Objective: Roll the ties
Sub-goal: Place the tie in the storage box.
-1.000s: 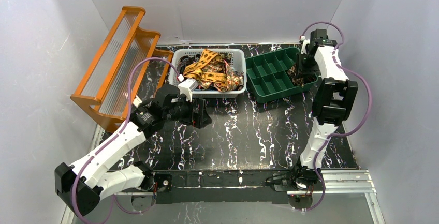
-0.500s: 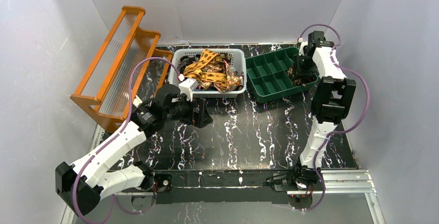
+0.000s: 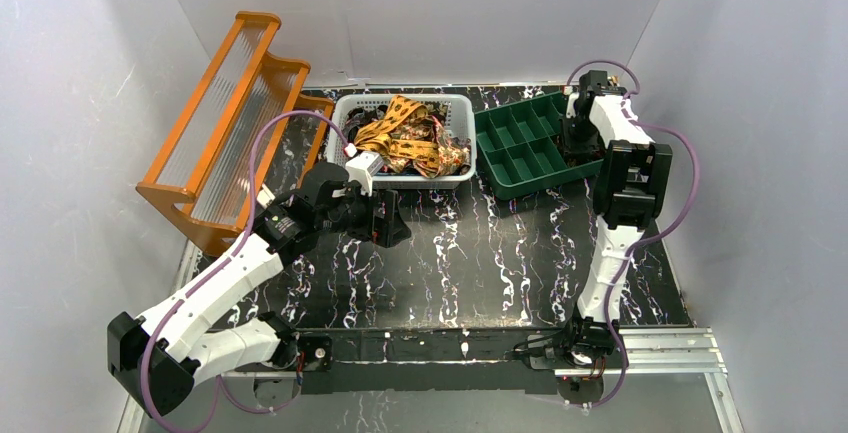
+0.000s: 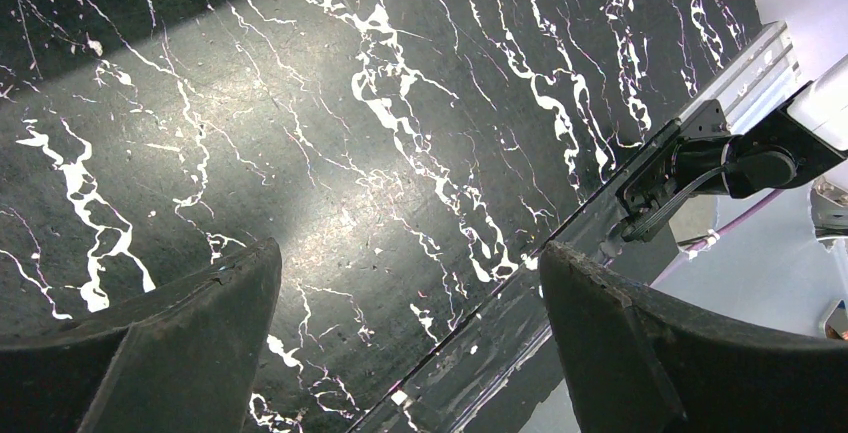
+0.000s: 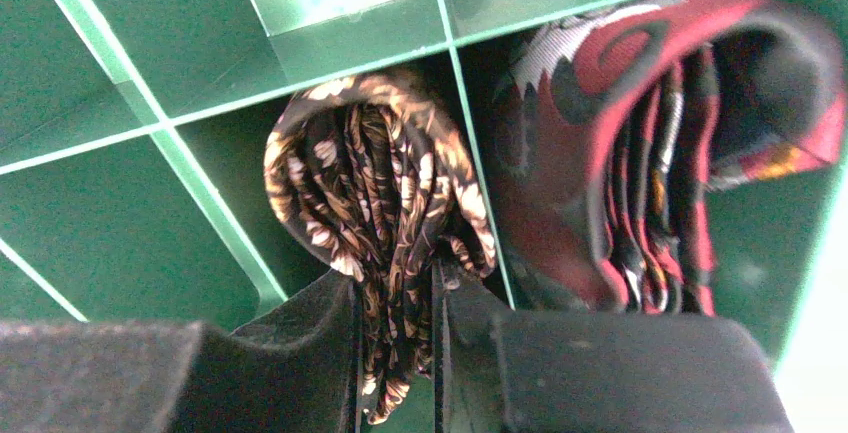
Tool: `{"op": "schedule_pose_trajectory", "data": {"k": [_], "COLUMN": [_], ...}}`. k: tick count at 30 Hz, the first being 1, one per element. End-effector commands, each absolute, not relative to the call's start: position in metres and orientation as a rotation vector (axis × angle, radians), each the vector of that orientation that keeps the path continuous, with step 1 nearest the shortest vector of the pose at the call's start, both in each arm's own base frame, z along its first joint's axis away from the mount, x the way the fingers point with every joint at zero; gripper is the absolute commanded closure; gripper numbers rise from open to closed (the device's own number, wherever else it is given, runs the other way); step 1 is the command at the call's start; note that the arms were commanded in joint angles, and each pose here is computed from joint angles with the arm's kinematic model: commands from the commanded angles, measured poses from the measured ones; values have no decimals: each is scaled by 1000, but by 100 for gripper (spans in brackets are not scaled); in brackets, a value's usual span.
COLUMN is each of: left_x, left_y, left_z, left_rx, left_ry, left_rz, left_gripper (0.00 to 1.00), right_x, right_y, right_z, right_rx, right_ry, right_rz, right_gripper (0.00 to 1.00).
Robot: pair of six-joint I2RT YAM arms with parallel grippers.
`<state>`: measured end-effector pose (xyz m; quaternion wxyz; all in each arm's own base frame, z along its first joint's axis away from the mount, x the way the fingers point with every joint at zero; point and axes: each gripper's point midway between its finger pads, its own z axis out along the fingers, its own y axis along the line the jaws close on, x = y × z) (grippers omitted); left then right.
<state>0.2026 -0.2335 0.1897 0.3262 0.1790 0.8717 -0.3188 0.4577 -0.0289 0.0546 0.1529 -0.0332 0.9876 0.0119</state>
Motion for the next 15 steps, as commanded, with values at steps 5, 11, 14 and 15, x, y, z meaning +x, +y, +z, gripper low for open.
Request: {"op": "schedule_pose_trajectory", "data": {"k": [5, 11, 14, 15], "left_x": [202, 201, 201, 200], "left_y": [-234, -233, -233, -233], "left_z": [186, 187, 189, 190], "left_rx": [490, 486, 482, 483], "left_ry": [2288, 2289, 2284, 2283], "left_rz": [-837, -841, -843, -847], "left_gripper": [2, 2, 2, 2], "right_x": [463, 464, 466, 465], "right_y": [-26, -24, -22, -22], "right_z": [58, 76, 86, 88], "right_rx": [-94, -83, -82, -80], "right_ry": [2818, 2787, 2765, 2762], "right_rz": [7, 15, 29, 31], "right_gripper": [99, 83, 65, 58]}}
